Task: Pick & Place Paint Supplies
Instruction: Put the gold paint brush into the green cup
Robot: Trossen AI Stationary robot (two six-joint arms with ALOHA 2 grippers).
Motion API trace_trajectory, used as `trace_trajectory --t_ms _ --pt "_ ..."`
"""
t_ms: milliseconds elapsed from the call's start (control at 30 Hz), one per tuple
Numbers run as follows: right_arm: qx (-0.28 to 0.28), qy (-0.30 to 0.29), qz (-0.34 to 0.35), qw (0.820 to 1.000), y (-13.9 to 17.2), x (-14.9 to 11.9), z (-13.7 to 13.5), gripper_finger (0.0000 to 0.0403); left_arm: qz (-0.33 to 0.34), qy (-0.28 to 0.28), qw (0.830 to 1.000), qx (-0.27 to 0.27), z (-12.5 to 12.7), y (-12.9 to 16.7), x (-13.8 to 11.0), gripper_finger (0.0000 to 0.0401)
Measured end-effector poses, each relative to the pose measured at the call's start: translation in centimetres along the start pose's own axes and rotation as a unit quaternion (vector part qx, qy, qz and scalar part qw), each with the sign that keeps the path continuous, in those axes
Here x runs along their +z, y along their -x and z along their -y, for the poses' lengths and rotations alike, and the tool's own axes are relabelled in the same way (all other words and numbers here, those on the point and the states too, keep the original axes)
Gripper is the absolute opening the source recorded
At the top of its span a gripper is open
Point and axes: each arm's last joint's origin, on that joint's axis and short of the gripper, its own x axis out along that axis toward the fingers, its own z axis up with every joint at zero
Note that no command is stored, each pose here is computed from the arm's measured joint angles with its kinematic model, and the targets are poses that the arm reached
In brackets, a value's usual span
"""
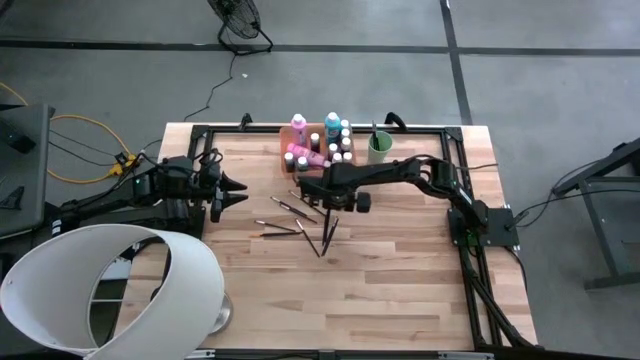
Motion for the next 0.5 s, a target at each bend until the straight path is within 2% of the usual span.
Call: trace_trajectory --t_ms 267,500 --pt "-0.028 -0.021 -0.001 0.999 -1.1 -0.3 0.8 0.0124 -0.012 0.004 1.000 0.004 -0.1 0.0 -0.2 0.0161" --pt "-0.005 -0.027 -0.002 1.000 -1.8 -0.1 0.5 0.0124 -0.011 0.003 1.000 0.003 -0.1 0.0 -0.2 0.0161"
